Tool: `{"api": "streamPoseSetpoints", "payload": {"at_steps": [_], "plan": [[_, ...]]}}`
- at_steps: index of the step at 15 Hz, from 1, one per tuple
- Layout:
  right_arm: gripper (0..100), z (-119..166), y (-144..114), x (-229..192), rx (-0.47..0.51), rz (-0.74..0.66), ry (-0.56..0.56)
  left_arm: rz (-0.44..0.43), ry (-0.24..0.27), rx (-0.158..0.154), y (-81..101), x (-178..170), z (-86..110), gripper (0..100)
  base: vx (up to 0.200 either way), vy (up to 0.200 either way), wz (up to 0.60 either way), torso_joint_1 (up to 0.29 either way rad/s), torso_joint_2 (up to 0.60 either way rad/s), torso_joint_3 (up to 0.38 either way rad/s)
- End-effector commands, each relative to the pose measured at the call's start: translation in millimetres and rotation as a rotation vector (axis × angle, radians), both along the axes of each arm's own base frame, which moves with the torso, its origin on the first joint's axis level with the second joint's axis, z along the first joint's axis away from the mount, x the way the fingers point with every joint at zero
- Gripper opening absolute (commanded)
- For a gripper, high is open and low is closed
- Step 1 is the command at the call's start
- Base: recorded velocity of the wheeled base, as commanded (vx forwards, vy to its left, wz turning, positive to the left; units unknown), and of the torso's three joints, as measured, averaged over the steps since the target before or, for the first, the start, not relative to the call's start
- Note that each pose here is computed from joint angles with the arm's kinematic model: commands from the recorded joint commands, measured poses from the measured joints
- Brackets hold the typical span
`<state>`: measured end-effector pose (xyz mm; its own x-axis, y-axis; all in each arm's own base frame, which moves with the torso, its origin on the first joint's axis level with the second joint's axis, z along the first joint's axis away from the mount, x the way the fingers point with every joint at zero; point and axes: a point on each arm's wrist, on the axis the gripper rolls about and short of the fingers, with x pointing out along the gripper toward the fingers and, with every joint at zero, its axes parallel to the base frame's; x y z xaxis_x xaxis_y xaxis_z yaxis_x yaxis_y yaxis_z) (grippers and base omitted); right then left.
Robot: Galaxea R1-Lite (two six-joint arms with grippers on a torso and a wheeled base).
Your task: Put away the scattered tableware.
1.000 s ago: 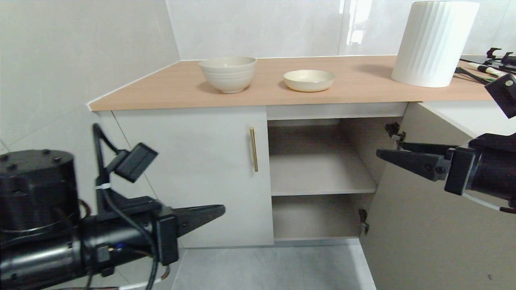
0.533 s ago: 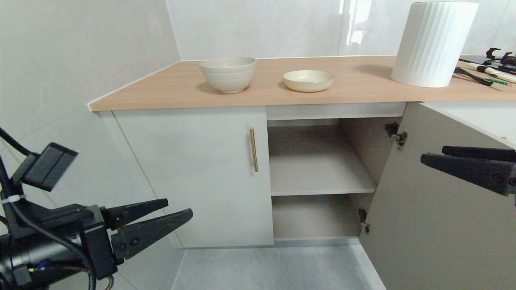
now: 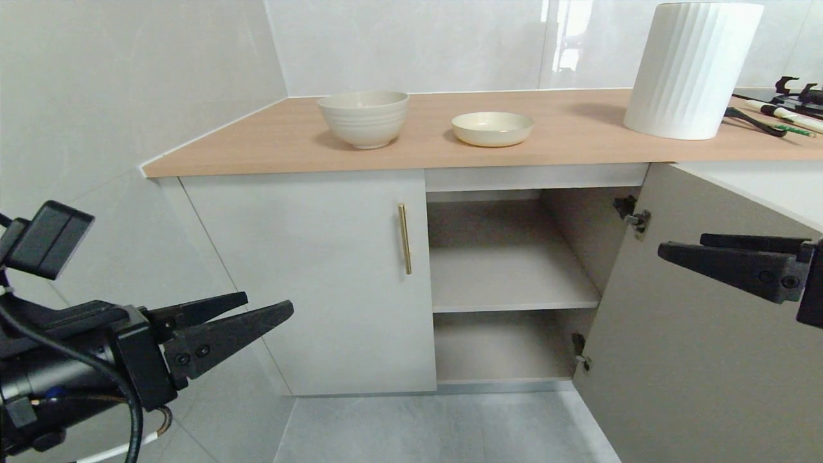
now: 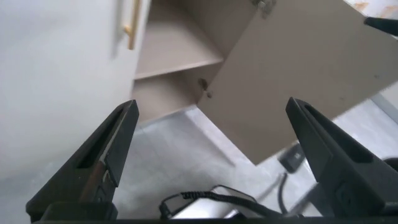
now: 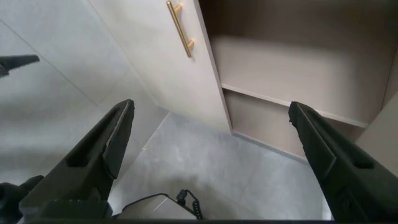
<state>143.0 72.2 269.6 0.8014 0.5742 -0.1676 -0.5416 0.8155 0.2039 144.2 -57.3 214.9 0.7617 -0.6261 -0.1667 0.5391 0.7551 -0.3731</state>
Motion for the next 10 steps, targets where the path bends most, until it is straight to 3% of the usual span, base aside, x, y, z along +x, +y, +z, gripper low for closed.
{"api": "streamPoseSetpoints", "payload": {"at_steps": [1, 3, 7, 10], "plan": [[100, -1.2, 1.2, 2.3, -0.004, 0.001, 0.008, 0.002, -0.005, 0.012, 0.0, 1.3, 0.0, 100, 0.000, 0.000, 0.00, 0.000, 0.00, 0.000], [100, -1.2, 1.2, 2.3, -0.003, 0.002, 0.008, 0.002, -0.004, 0.016, 0.1, 1.2, -0.6, 100, 0.000, 0.000, 0.00, 0.000, 0.00, 0.000], [100, -1.6, 1.2, 2.3, -0.004, 0.002, 0.009, 0.000, -0.005, 0.007, 0.1, 0.2, 0.5, 100, 0.000, 0.200, 0.00, -0.002, 0.00, 0.002], [100, -1.5, 1.4, 2.2, -0.003, 0.004, 0.008, -0.001, -0.004, 0.012, 0.2, 0.0, -0.8, 100, 0.000, 0.000, 0.00, 0.000, 0.00, 0.000]]}}
